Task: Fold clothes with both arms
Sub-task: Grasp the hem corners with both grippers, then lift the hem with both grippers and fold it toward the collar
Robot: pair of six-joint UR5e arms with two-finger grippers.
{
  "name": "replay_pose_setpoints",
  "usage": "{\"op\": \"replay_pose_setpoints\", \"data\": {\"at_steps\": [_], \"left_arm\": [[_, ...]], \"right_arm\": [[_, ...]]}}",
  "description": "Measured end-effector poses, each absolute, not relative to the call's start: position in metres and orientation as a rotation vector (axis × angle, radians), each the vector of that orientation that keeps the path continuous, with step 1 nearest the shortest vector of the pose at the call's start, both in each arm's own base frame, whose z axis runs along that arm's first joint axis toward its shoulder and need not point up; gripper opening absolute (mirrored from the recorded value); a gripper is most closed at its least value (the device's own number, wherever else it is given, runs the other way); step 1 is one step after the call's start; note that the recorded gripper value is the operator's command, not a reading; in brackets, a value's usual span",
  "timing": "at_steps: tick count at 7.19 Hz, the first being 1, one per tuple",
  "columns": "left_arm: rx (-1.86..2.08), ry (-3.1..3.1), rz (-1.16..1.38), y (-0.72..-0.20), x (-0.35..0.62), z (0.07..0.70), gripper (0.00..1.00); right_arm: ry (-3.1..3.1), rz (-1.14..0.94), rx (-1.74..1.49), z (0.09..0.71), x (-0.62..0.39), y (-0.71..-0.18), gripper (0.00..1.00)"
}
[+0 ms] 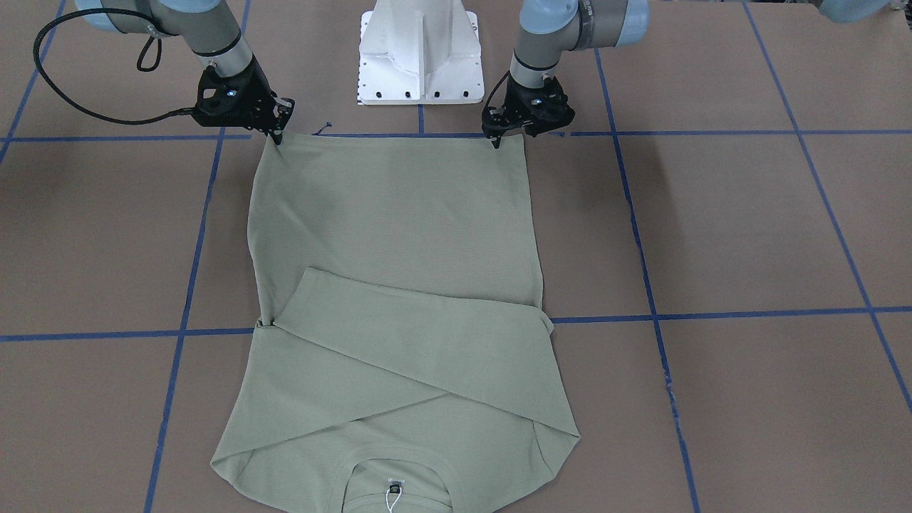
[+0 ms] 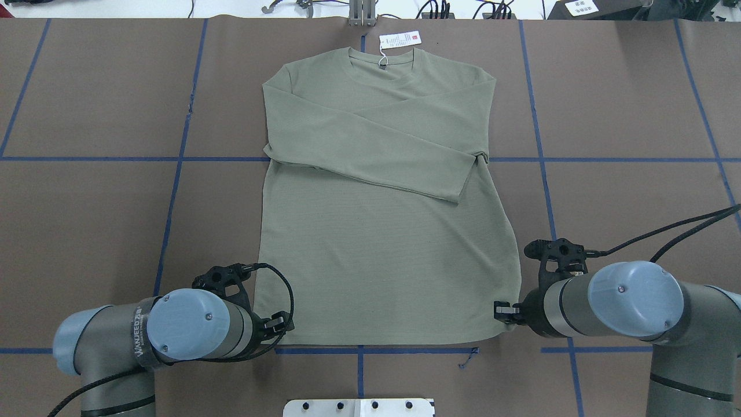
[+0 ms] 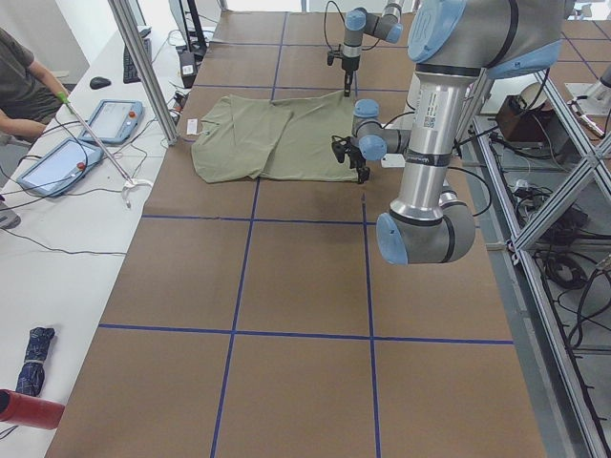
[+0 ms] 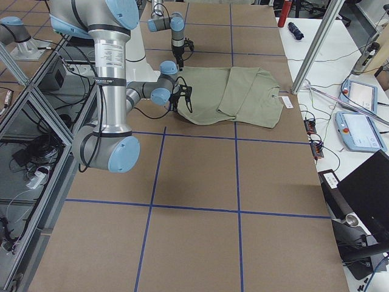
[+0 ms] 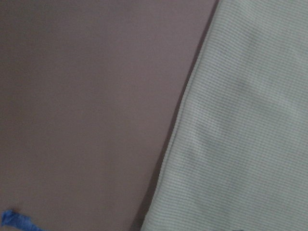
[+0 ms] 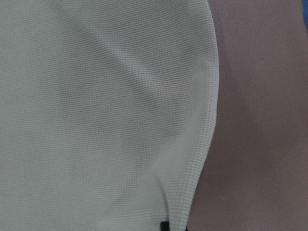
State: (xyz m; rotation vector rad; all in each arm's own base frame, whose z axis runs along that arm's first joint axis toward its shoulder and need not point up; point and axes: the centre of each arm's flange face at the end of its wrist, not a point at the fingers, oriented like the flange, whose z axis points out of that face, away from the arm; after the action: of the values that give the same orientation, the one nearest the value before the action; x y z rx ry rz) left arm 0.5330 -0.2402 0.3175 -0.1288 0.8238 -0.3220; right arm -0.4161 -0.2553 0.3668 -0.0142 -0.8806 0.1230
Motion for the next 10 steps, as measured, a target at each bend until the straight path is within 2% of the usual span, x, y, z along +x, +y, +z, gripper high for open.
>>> {"op": "replay_pose_setpoints", "data": {"at_steps": [1,3,5,7,9,10], "left_arm": [[-0.128,0.819,-0.324,-0.2406,0.5328,0.3189,0.89],[-0.127,0.812,-0.325,-0.241,0.5332,0.3202,0.8],[-0.124,0.811,-0.326,-0.2419,0.5331,0.3195,0.43],[-0.123,0.804,-0.328,-0.2423,0.5321,0.3188,0.25],[-0.123,0.802,-0.328,-0.2415,0.5322,0.3184,0.0],[-0.124,0.807,-0.33,-0.2413,0.5315,0.3157,0.0]], "right_arm": [[-0.88,0.123,-0.014,0.3671,-0.416,-0.2558,0.0],[-0.879,0.122,-0.013,0.3677,-0.4153,-0.2566,0.0],[-0.876,0.123,-0.011,0.369,-0.4144,-0.2579,0.0],[-0.875,0.124,-0.01,0.37,-0.4133,-0.2594,0.0],[-0.874,0.125,-0.01,0.3703,-0.4131,-0.2598,0.0],[-0.875,0.125,-0.01,0.3699,-0.4127,-0.26,0.0]]}}
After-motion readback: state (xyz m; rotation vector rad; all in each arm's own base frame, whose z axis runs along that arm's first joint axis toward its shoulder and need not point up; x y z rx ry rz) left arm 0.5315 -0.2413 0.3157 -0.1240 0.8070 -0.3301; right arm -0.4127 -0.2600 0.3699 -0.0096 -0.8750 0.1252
